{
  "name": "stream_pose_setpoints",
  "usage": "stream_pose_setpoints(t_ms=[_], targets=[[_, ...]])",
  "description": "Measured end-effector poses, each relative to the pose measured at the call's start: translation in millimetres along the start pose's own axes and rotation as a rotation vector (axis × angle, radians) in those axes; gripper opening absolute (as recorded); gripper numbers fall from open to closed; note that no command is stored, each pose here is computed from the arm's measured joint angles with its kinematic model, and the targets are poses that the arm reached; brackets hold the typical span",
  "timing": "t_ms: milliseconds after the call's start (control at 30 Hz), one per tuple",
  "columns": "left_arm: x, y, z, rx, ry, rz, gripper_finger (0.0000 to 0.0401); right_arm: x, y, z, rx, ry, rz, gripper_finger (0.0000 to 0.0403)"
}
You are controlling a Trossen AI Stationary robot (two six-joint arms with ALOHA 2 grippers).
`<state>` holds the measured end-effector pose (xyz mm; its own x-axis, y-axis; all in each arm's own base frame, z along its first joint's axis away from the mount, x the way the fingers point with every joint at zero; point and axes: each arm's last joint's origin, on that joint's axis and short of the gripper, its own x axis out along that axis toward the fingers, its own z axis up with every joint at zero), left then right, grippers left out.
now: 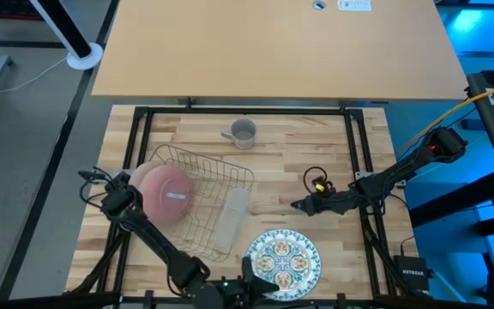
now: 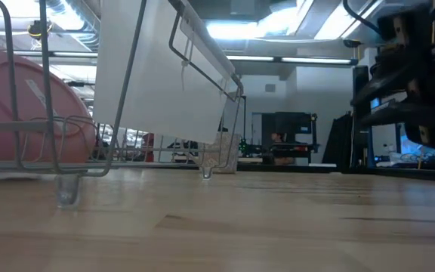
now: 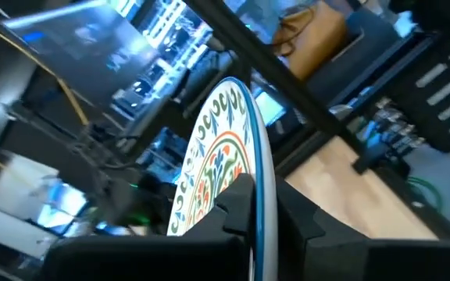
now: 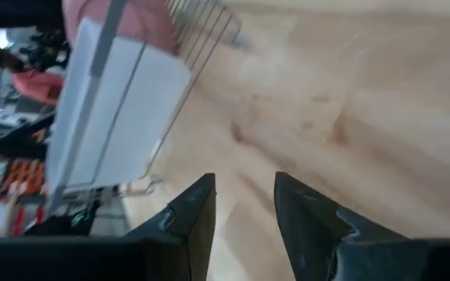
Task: Sort dishes
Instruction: Put the white-blue plate in the dish rack
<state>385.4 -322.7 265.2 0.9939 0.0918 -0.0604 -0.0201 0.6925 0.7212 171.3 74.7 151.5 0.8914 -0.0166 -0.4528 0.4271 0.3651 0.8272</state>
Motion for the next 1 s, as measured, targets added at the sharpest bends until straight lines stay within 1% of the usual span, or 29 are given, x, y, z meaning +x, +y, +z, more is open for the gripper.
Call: stream_pose_setpoints(t_ms=[100, 200, 300, 400, 500, 600, 633, 733, 833, 1000], targets=[[-6, 6, 13, 0.044, 0.018, 0.054, 0.0014, 0, -4, 1, -0.021, -0.042, -0.047, 0.0136], [-15, 12, 28, 0.102, 0.065, 0.132, 0.0014, 0, -9, 1, -0.045, -0.056, -0.097, 0.0136], [-26, 20, 43, 0.15, 0.137, 0.215, 0.0014, -1, -13, 1, -0.065, -0.056, -0.134, 0.0136], [-35, 31, 56, 0.16, 0.23, 0.299, 0.0014, -1, -14, 1, -0.066, -0.056, -0.138, 0.0136], [-42, 42, 66, 0.101, 0.321, 0.383, 0.0013, -1, -14, 1, -0.067, -0.056, -0.138, 0.0136], [-47, 51, 74, -0.031, 0.35, 0.444, 0.0013, -1, -14, 1, -0.067, -0.056, -0.139, 0.0136], [-49, 53, 75, -0.055, 0.358, 0.457, 0.0013, -1, -14, 1, -0.066, -0.056, -0.138, 0.0136], [-53, 59, 82, -0.117, 0.34, 0.468, 0.0012, -1, -14, 1, -0.068, -0.056, -0.138, 0.0136], [-54, 66, 87, -0.171, 0.325, 0.479, 0.0012, -1, -14, 1, -0.101, -0.053, -0.139, 0.0136], [-51, 73, 87, -0.219, 0.32, 0.499, 0.0011, -1, -14, 1, -0.115, -0.053, -0.138, 0.0136]])
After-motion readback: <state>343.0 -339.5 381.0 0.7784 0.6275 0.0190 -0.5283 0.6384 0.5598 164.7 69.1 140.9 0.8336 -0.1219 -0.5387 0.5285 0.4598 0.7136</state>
